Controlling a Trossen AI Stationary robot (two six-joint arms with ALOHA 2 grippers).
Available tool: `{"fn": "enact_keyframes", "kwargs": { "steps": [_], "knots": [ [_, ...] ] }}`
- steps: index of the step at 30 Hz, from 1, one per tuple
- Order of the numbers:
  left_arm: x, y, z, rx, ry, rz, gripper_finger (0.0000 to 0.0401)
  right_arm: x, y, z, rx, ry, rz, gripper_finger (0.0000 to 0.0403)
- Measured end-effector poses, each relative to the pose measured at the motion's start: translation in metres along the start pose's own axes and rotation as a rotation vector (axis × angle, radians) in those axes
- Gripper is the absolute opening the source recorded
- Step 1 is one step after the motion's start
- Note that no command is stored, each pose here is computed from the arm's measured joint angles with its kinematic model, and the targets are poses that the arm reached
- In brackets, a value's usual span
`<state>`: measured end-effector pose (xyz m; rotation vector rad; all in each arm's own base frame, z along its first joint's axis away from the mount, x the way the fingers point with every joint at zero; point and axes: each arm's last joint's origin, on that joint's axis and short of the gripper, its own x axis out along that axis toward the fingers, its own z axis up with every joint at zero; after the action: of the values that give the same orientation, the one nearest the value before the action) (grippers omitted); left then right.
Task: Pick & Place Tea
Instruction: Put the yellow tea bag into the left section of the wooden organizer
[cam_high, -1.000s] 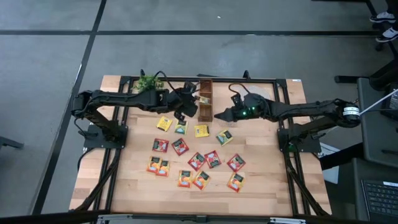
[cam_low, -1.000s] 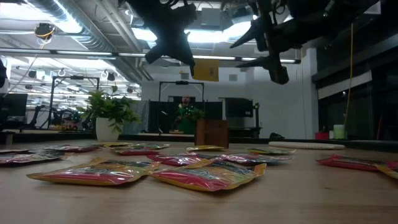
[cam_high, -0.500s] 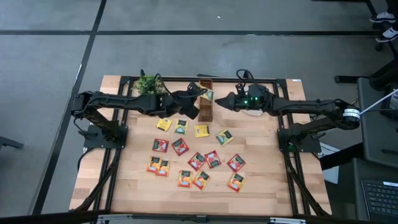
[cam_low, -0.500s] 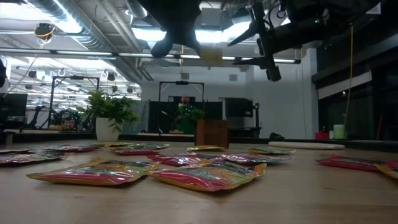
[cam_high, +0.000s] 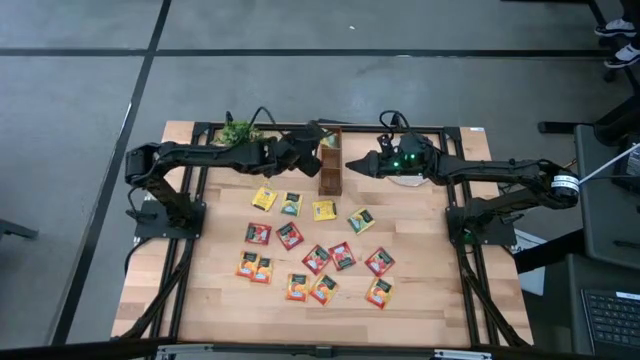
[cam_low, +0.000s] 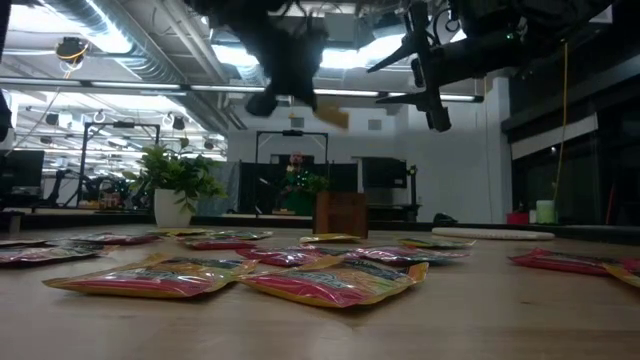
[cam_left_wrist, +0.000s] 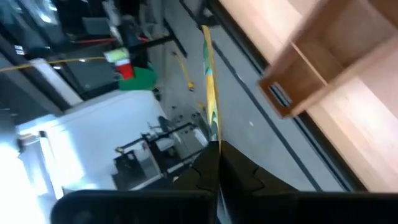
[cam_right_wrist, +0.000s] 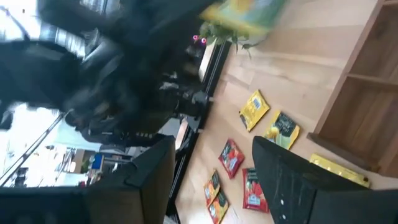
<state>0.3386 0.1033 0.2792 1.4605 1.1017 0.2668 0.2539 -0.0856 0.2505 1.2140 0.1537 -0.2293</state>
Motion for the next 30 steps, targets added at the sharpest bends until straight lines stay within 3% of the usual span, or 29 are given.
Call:
{"fn": "enact_keyframes", "kwargs": {
  "steps": [6,15,19,30],
  "knots": [
    [0.031,-0.011,-0.013,-0.004,0.014,-0.063,0.0002,0.001,0.002,-0.004,-0.003,0.057,0.025,0.0216],
    [0.074,-0.038,-0.016,0.138,0.02,-0.161,0.0002,0.002,0.005,-0.013,-0.009,0.143,0.059,0.0216],
    [0.09,-0.045,-0.016,0.167,0.04,-0.157,0.0002,0.002,0.006,-0.014,-0.008,0.162,0.064,0.0216],
    [0.101,-0.05,-0.016,0.192,0.011,-0.145,0.0002,0.002,0.006,-0.016,-0.008,0.183,0.069,0.0216]
  ]
}}
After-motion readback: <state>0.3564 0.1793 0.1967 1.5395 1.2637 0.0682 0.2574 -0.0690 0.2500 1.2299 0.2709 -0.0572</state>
